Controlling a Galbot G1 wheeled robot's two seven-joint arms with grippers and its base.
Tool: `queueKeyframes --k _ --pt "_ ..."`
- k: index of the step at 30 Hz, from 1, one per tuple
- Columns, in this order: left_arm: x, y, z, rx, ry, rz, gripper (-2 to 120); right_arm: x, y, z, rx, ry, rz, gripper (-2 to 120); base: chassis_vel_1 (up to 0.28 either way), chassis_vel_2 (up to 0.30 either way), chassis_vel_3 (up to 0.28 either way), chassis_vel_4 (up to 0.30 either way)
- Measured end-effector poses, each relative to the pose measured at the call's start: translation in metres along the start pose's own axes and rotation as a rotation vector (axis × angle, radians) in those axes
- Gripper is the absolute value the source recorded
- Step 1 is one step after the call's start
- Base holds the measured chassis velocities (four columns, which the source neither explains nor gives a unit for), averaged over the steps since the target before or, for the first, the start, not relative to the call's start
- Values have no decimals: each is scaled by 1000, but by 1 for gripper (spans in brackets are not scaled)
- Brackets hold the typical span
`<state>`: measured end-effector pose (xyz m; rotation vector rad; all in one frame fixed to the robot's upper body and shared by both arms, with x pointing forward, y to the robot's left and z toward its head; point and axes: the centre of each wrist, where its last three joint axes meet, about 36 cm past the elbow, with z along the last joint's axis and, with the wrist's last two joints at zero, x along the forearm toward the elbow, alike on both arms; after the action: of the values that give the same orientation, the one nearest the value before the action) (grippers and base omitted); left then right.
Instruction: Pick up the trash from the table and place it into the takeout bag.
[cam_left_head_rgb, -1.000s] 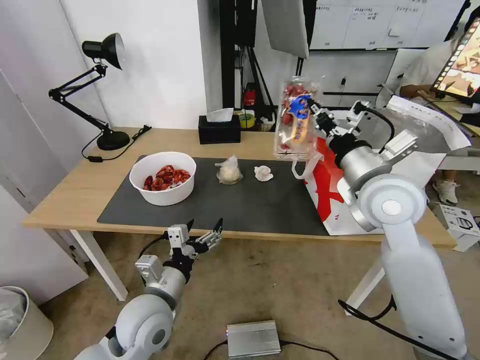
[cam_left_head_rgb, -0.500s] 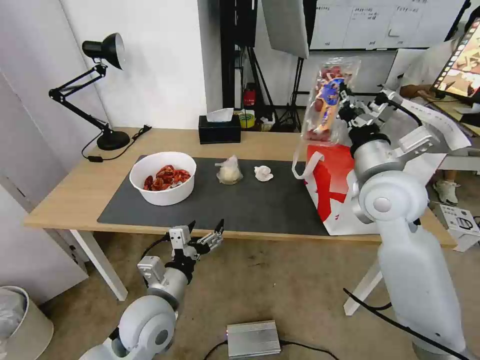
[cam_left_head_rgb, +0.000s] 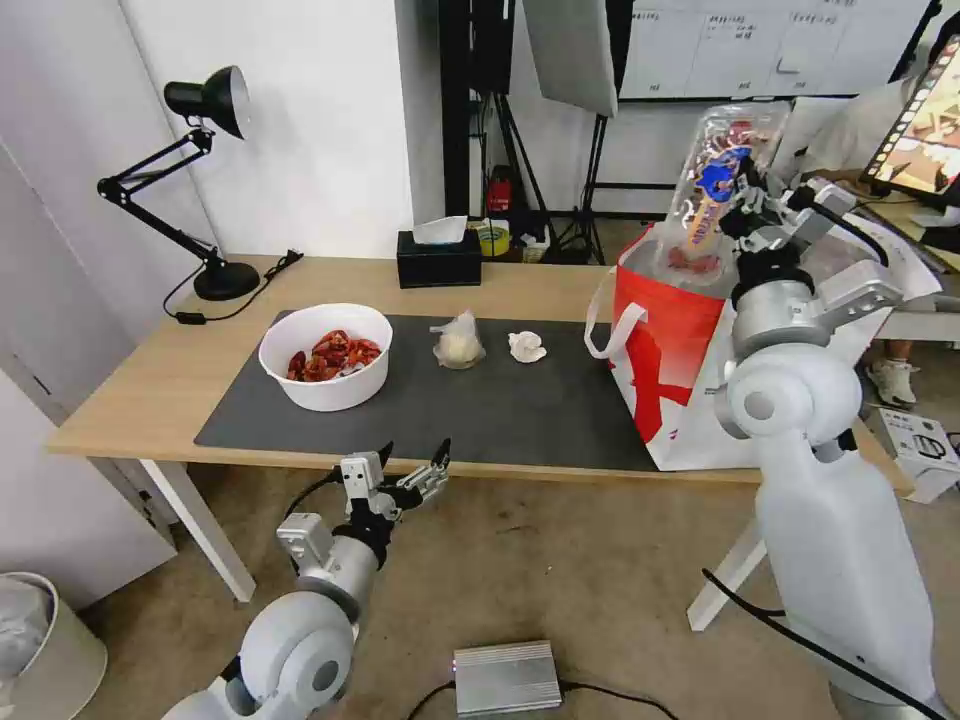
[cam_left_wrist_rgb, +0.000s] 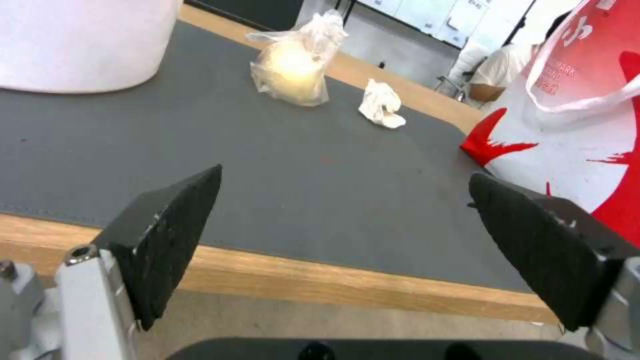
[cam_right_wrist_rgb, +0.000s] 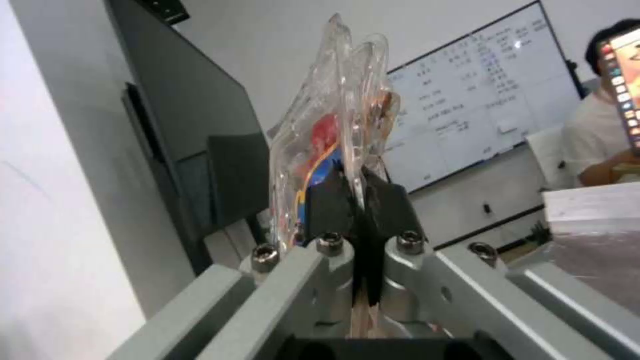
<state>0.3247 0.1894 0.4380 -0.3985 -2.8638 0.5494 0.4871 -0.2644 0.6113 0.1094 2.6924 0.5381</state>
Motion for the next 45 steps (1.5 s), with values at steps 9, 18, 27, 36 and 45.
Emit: queueKeyframes --k 9,18,27,36,45 --pt "1 -1 2 2 2 -2 100 3 -5 10 -3 23 37 0 0 0 0 0" --pt "1 0 2 -1 3 -4 100 15 -6 16 -33 65 52 0 0 0 0 0" --pt "2 -1 4 -1 7 -5 100 26 -7 14 -74 97 59 10 0 0 0 0" --pt "3 0 3 -9 5 -4 100 29 -6 9 -97 115 63 41 0 0 0 0" --pt "3 -1 0 -11 -1 -2 100 29 -9 5 -103 120 64 78 0 0 0 0"
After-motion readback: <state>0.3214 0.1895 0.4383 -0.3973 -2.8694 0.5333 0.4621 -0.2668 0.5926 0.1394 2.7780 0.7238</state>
